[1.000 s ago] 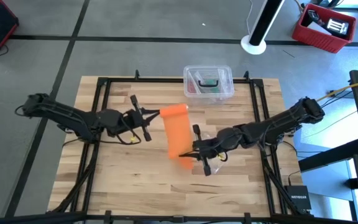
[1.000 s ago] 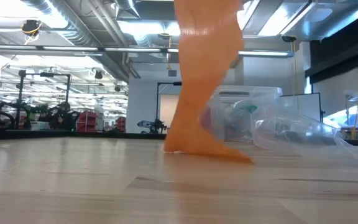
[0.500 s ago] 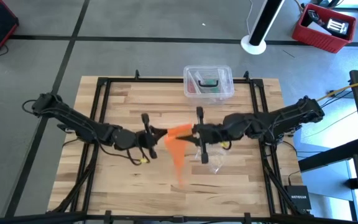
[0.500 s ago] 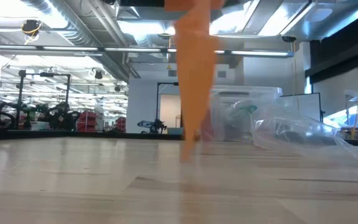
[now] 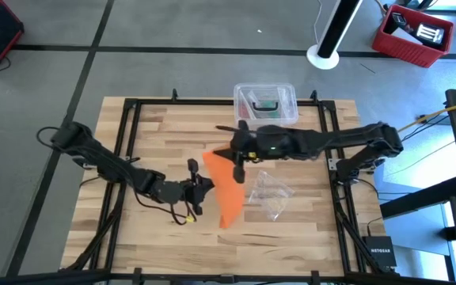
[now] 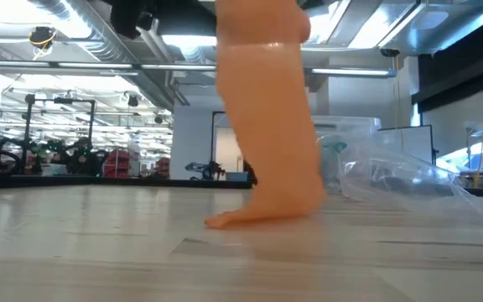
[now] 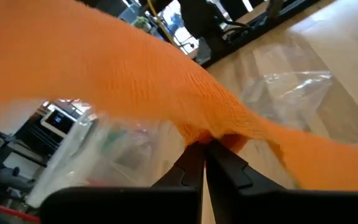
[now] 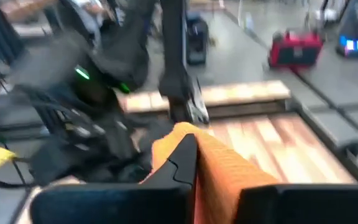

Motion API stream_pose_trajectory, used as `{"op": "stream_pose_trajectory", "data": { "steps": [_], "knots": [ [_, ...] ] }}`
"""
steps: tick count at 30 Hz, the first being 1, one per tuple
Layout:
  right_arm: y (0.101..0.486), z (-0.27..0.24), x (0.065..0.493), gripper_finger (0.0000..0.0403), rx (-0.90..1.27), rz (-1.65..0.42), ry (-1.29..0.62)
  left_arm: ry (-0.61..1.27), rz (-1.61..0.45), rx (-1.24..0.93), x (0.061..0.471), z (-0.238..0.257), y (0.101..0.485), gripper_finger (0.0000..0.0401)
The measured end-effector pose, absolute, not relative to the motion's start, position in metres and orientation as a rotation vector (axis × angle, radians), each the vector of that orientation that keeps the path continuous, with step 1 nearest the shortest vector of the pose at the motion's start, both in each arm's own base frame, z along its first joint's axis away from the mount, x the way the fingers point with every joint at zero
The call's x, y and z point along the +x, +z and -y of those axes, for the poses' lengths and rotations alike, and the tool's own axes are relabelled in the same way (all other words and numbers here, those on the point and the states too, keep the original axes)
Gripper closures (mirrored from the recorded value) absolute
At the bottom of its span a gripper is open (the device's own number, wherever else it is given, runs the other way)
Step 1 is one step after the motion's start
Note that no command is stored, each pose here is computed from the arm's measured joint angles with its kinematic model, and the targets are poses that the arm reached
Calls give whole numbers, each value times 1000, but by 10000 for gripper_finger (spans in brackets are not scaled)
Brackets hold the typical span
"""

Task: Roll bandage
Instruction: Roll the orange bandage

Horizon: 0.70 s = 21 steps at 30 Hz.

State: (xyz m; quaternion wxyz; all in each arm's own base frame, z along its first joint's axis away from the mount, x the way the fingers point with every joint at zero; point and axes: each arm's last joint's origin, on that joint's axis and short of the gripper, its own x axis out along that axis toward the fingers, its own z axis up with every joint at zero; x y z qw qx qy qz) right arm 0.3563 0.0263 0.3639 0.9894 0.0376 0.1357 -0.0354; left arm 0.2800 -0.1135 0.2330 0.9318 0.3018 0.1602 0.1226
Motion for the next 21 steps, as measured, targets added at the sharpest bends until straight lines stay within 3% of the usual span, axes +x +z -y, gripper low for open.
{"op": "stream_pose_trajectory", "data": {
  "steps": [4,9,15,21],
  "knots": [
    [334,-10,370,348,112,-420,-94,238,-346,589,282,120,223,401],
    [303,0,385,261,221,-555,0,234,-381,526,287,125,205,401],
    [282,0,386,156,270,-693,32,257,-413,385,293,130,183,401],
    [274,-1,382,98,274,-776,21,281,-444,302,297,131,165,401]
  ]
}}
